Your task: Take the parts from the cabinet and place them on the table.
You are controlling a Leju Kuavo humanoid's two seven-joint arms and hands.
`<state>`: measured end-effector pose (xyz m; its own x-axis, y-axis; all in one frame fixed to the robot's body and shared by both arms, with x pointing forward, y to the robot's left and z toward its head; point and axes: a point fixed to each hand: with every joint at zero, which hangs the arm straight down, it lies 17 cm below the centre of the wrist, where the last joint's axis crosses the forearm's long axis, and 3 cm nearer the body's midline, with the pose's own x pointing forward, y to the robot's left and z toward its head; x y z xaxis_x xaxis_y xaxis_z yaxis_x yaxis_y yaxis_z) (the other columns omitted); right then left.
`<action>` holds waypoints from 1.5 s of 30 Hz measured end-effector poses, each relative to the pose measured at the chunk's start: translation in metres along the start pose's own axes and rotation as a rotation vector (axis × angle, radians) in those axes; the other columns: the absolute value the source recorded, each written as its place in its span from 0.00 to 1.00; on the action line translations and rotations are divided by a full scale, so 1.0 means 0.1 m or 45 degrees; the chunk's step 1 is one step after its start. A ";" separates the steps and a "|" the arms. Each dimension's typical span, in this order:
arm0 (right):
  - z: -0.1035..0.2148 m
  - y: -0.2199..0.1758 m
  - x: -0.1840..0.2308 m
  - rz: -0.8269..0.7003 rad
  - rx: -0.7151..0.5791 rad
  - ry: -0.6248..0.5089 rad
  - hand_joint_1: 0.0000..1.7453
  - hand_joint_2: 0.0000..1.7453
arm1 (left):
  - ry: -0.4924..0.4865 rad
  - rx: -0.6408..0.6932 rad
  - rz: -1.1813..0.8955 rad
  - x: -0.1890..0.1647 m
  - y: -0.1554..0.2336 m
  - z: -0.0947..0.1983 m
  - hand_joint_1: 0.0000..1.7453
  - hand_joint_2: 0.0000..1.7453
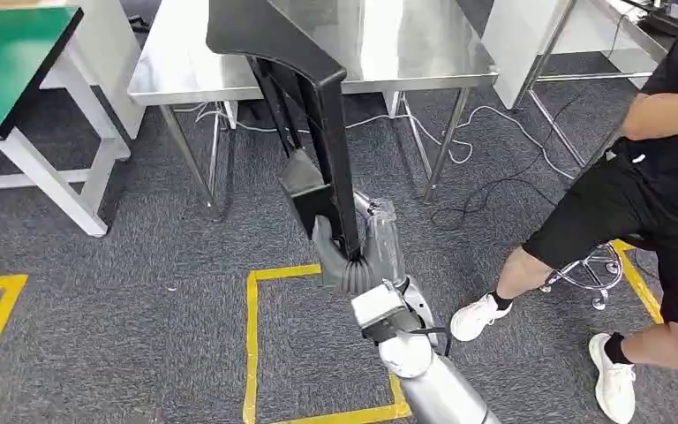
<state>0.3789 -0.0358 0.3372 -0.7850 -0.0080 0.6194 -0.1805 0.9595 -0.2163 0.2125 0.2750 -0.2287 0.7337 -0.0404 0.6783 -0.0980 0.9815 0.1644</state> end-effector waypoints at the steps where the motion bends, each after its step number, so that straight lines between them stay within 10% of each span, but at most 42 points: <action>1: 0.00 0.00 0.00 -0.001 0.002 0.000 1.00 1.00 | 0.000 0.003 0.000 0.00 0.00 0.00 0.00 1.00; 45: 0.00 0.01 -0.03 0.001 0.017 0.007 1.00 1.00 | -0.005 0.003 0.007 0.00 -0.01 0.01 0.00 1.00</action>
<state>0.3810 -0.0352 0.3347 -0.7821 -0.0057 0.6231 -0.1877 0.9557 -0.2268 0.2122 0.2740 -0.2283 0.7307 -0.0358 0.6818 -0.1034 0.9813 0.1623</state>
